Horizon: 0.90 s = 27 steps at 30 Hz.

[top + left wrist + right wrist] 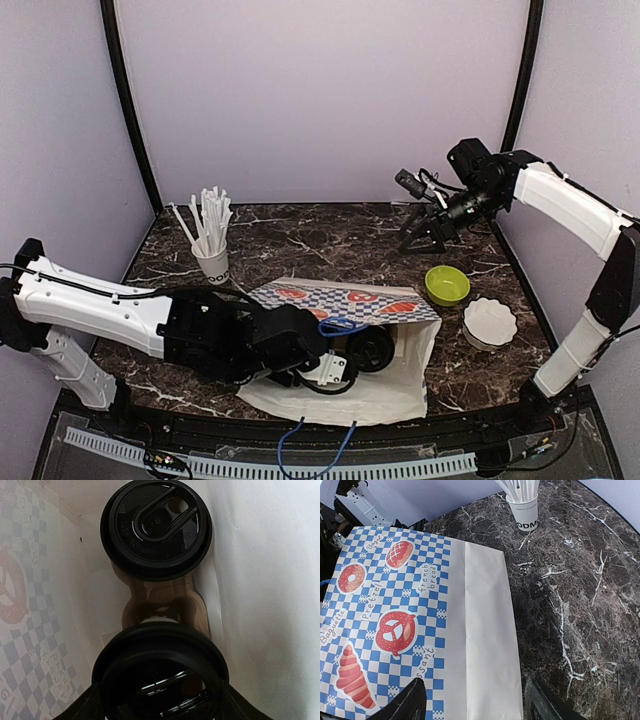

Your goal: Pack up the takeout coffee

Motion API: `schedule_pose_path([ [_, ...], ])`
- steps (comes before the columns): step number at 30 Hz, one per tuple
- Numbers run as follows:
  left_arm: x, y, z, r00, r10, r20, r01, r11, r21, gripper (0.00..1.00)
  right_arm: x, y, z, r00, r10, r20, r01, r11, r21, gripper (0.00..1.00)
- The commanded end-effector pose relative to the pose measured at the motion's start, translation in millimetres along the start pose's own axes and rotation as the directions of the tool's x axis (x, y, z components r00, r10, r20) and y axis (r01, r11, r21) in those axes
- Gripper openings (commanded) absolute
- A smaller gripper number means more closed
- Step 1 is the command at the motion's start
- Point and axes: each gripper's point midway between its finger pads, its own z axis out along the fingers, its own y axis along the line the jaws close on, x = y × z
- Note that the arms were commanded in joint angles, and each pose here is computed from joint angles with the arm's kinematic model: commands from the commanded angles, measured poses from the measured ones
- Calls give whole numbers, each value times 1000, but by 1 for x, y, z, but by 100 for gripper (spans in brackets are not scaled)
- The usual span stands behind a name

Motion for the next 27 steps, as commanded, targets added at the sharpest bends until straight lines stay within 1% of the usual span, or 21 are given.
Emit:
schedule_pose_path([
  [1, 2, 7, 8, 1000, -21, 14, 21, 1000, -15, 34, -11, -2, -4, 1000, -21, 17, 21, 1000, 19, 68],
  [9, -2, 18, 21, 995, -77, 62, 76, 997, 12, 34, -8, -13, -5, 1000, 6, 10, -7, 1000, 23, 68],
  [17, -3, 18, 23, 995, -71, 76, 70, 997, 28, 33, -4, -25, -4, 999, 34, 4, -34, 998, 44, 68],
  [27, 4, 15, 40, 997, -71, 41, 69, 997, 40, 34, -1, -30, -3, 998, 55, -4, -55, 998, 42, 68],
])
